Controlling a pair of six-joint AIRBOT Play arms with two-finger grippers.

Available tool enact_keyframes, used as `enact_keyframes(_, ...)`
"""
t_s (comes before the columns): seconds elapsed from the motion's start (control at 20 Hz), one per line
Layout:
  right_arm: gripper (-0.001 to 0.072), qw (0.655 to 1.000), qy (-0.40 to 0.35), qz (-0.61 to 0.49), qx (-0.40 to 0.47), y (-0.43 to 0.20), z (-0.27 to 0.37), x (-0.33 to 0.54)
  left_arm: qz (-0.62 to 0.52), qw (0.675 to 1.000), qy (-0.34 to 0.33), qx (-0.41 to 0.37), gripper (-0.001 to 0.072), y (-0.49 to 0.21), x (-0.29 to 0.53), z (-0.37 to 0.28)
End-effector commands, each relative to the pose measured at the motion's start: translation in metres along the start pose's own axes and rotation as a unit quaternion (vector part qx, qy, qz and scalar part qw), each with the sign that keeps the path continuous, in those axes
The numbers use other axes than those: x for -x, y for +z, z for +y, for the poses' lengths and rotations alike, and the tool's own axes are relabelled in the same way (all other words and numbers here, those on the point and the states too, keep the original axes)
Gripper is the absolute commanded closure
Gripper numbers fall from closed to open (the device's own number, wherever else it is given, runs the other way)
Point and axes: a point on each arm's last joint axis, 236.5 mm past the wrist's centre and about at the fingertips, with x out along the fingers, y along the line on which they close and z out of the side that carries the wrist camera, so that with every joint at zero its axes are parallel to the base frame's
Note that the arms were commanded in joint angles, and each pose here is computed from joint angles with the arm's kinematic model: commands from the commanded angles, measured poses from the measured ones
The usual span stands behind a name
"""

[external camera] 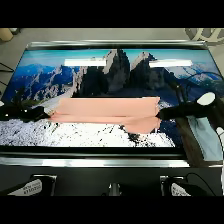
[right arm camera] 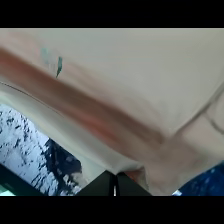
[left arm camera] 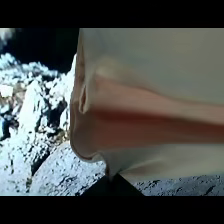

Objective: Fold the shirts.

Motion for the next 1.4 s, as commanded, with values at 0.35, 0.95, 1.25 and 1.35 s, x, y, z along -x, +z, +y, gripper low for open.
enact_keyframes(0.35,0.0695,0.995,-0.016,-0.072,-0.068,0.092,-0.077,-0.058,-0.019,1.0,-0.012,0.014,0.0682,0.108,-0.043,-0.019)
enact_keyframes(0.95,0.0062,0.998,-0.001,-0.044,-0.043,0.08,-0.085,-0.078,0.042,0.998,-0.017,0.034,0.0039,0.099,-0.066,-0.013)
enact_keyframes(1.25,-0.0008,0.996,-0.022,0.08,-0.027,0.016,-0.11,-0.053,-0.019,0.999,-0.023,0.03,0.0045,0.128,0.012,-0.031)
enact_keyframes(1.35,-0.0008,0.997,0.002,0.07,-0.042,0.02,-0.102,-0.062,-0.038,0.999,-0.024,0.01,0.0046,0.128,0.031,-0.046)
